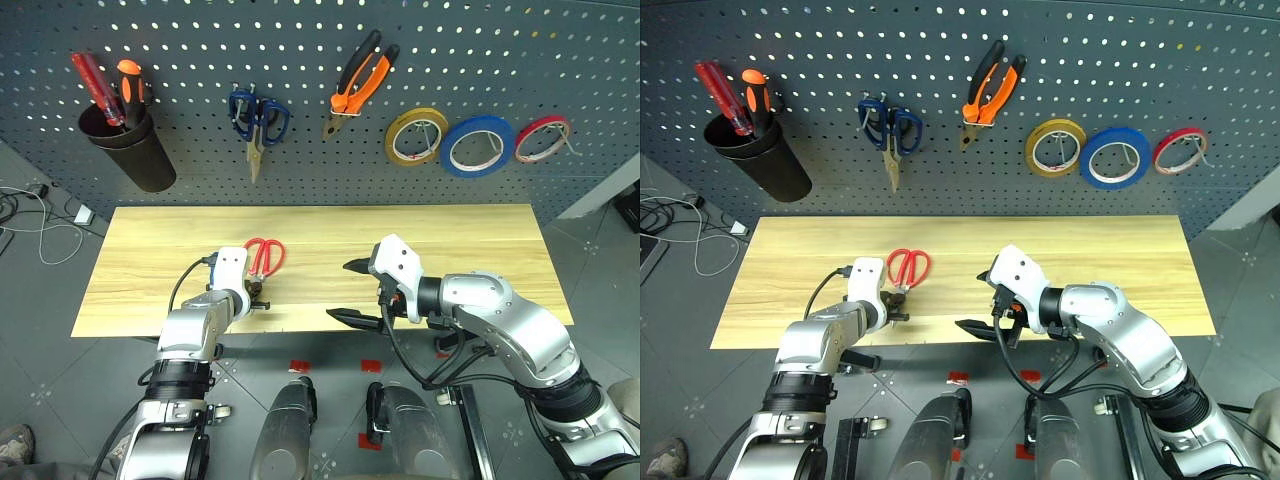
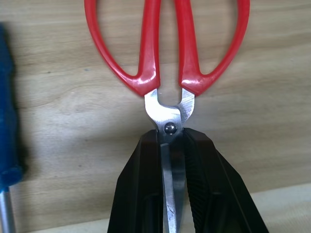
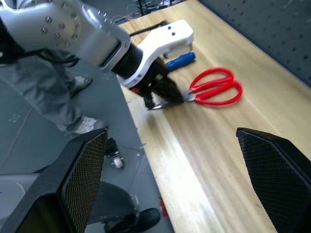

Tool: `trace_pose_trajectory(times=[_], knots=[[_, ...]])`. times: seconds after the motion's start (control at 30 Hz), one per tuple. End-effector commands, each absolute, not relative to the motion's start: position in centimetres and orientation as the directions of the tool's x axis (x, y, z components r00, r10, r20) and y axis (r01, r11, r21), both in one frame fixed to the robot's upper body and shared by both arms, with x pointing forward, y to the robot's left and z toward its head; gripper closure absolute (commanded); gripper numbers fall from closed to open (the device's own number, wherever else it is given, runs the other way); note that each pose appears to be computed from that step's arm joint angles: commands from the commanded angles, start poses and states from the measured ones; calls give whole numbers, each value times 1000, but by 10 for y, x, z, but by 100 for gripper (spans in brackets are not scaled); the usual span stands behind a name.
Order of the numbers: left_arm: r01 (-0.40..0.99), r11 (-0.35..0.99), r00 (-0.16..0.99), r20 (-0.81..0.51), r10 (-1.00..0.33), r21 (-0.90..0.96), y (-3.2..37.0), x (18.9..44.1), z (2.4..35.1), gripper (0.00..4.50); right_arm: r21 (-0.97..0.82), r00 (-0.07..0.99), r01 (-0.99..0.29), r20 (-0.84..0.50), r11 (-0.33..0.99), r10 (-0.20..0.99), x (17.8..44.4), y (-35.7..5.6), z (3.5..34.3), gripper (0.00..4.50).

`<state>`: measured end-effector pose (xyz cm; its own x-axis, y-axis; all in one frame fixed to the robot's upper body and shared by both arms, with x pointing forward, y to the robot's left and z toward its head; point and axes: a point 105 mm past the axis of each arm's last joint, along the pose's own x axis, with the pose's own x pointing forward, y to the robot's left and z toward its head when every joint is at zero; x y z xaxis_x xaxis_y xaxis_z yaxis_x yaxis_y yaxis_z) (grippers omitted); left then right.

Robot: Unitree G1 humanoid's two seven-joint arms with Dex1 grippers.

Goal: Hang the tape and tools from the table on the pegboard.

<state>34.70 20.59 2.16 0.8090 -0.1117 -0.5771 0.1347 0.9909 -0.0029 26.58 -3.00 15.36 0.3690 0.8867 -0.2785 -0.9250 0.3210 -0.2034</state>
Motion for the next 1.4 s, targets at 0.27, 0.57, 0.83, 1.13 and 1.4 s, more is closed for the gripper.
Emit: trace_pose_trajectory(times=[0.27, 0.57, 0.83, 1.13, 1.4], knots=[[253, 863, 965, -50, -257, 437, 180, 281, 107, 418, -342, 599, -736, 72, 583, 798, 263, -51, 214, 0], [15, 836, 934, 292, -208, 549, 183, 276, 188, 418, -270, 669, -637, 271, 722, 692, 268, -67, 252, 0], [-51, 833, 899, 388, -201, 551, 183, 314, 215, 418, -282, 672, -630, 268, 723, 690, 277, -65, 254, 0], [-65, 844, 920, 360, -156, 532, 184, 351, 207, 418, -324, 650, -637, 262, 700, 713, 284, -60, 262, 0], [51, 915, 983, 142, -117, 400, 186, 363, 163, 203, -330, 675, -627, 222, 705, 704, 287, -62, 253, 0]])
